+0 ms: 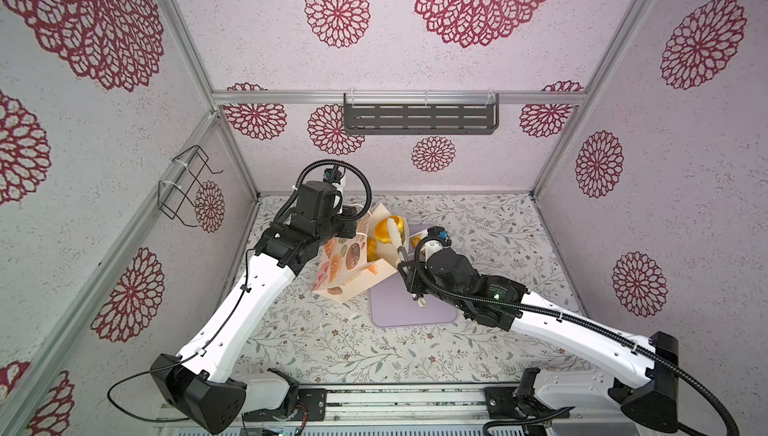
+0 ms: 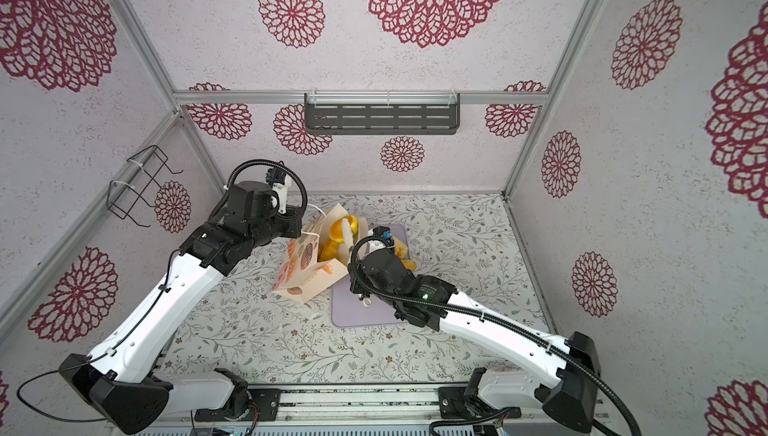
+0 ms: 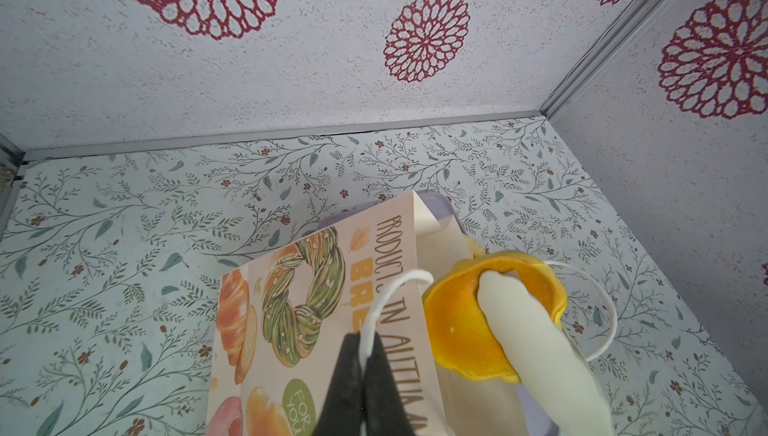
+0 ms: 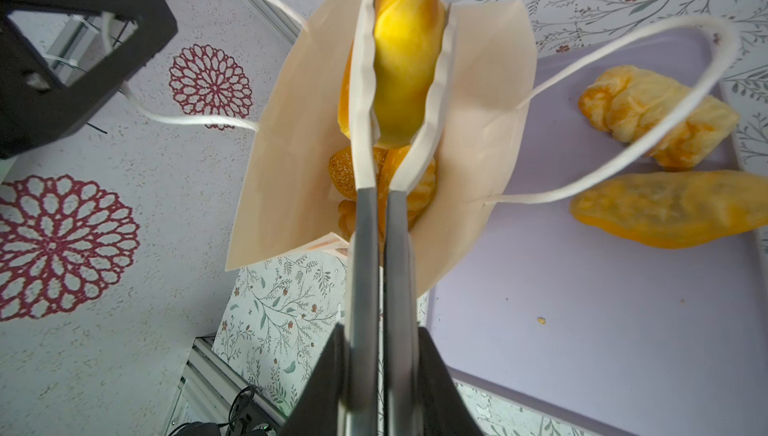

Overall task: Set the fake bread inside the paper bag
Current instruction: 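Carry the bun over the bag opening while the left gripper holds the bag, then open the tongs to drop the yellow bun half into the paper bag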

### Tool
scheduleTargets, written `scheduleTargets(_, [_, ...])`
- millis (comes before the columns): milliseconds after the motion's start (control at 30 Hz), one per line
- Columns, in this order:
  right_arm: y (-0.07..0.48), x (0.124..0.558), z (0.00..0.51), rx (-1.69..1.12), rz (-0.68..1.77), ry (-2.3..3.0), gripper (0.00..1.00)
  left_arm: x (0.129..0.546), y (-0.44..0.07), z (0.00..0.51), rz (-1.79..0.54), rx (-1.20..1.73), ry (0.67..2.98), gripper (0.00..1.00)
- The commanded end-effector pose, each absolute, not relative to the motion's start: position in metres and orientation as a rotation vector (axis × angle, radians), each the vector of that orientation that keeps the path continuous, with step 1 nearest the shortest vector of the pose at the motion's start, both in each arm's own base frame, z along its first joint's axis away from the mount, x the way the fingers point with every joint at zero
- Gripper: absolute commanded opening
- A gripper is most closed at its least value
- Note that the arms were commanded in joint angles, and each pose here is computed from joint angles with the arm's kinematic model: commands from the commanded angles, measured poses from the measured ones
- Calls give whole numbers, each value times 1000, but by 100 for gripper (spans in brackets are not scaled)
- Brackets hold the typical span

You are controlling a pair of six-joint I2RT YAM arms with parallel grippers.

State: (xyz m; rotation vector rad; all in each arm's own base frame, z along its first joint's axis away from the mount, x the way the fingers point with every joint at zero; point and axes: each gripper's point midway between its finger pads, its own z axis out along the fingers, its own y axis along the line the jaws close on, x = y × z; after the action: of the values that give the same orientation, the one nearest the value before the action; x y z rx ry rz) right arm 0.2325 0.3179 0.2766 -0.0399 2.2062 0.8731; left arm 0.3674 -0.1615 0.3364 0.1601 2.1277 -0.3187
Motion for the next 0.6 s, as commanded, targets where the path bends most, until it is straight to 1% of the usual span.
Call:
scheduleTargets(0, [326, 233, 300, -13, 969, 2132, 2, 367, -157, 346, -310, 162, 2089, 0])
scheduleTargets(133, [327, 233, 298, -12, 973, 2137, 9, 367, -157, 347, -311, 161, 2087, 0])
scheduleTargets(200, [328, 232, 296, -15, 974, 2142, 14, 367, -157, 347, -311, 162, 2088, 0])
scheduleTargets(333, [328, 232, 297, -11, 978, 2138, 19, 367, -156, 347, -310, 160, 2086, 0])
scheduleTargets(567, [327, 231, 302, -8, 991, 2126, 38, 366, -156, 348, -308, 159, 2085, 0])
